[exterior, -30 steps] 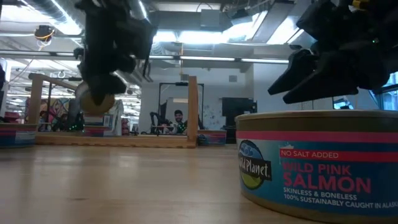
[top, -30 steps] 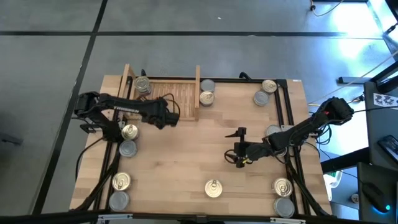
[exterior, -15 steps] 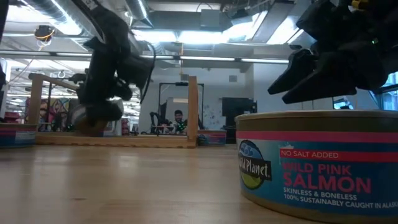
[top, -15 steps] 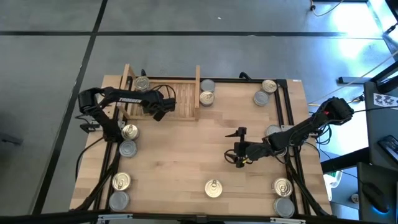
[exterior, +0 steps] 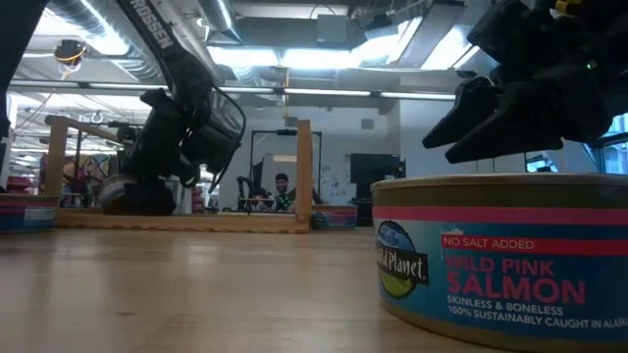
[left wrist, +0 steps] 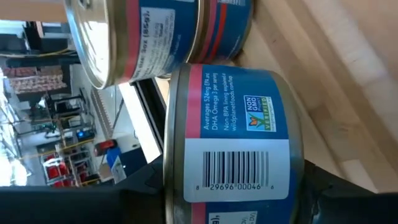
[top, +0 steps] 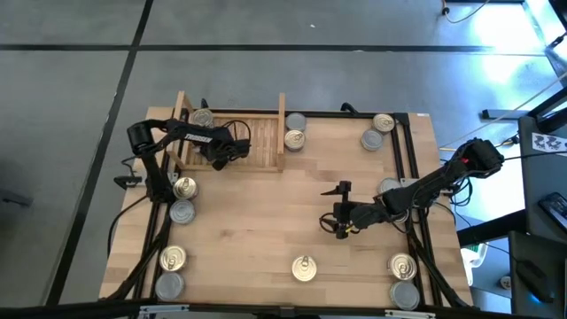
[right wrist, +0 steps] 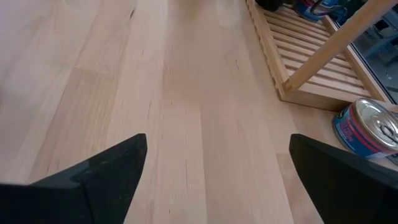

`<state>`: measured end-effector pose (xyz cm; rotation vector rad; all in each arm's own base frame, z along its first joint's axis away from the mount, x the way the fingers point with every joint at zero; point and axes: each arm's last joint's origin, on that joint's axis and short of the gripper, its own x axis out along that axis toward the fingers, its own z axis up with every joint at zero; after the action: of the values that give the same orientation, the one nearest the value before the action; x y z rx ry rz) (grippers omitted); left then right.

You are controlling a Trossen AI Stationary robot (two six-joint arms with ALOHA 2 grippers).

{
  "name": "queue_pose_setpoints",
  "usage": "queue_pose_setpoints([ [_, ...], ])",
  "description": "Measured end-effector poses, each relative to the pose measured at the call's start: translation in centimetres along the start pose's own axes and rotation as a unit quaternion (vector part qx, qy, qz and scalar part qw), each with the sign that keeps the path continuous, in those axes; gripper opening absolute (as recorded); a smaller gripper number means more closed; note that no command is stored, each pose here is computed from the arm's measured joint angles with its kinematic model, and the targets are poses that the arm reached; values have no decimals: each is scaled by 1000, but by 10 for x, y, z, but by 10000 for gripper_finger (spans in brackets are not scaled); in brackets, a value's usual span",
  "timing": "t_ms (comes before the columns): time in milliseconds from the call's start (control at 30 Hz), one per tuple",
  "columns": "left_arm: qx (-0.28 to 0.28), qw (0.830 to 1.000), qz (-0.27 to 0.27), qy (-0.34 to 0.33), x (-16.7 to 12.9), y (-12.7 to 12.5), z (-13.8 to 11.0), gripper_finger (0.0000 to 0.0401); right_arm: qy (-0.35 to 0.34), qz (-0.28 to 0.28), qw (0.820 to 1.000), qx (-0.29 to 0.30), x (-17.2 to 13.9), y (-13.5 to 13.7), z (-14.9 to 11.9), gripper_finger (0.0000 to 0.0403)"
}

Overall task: Stack canned seafood by type on shelf
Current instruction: Put the blue tuna can on the shelf

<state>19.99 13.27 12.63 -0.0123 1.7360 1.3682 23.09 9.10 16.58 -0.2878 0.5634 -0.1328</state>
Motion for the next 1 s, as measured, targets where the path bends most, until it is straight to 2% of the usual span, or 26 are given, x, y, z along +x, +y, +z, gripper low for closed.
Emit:
queue_pose_setpoints([
  [133, 16, 1000, -8, 3, 2, -1, 1, 191, 0, 0, 1000, -1, 0, 0, 0, 395],
  [500, 52, 997, -55, 29, -2, -4, -1, 268, 0, 0, 1000, -2, 0, 0, 0, 395],
  [800, 97, 993, -59, 10, -27, -4, 3, 271, 0, -11, 1000, -2, 0, -1, 0, 395],
  [1000, 113, 992, -57, 18, -31, -4, 0, 271, 0, -11, 1000, -2, 0, -1, 0, 395],
])
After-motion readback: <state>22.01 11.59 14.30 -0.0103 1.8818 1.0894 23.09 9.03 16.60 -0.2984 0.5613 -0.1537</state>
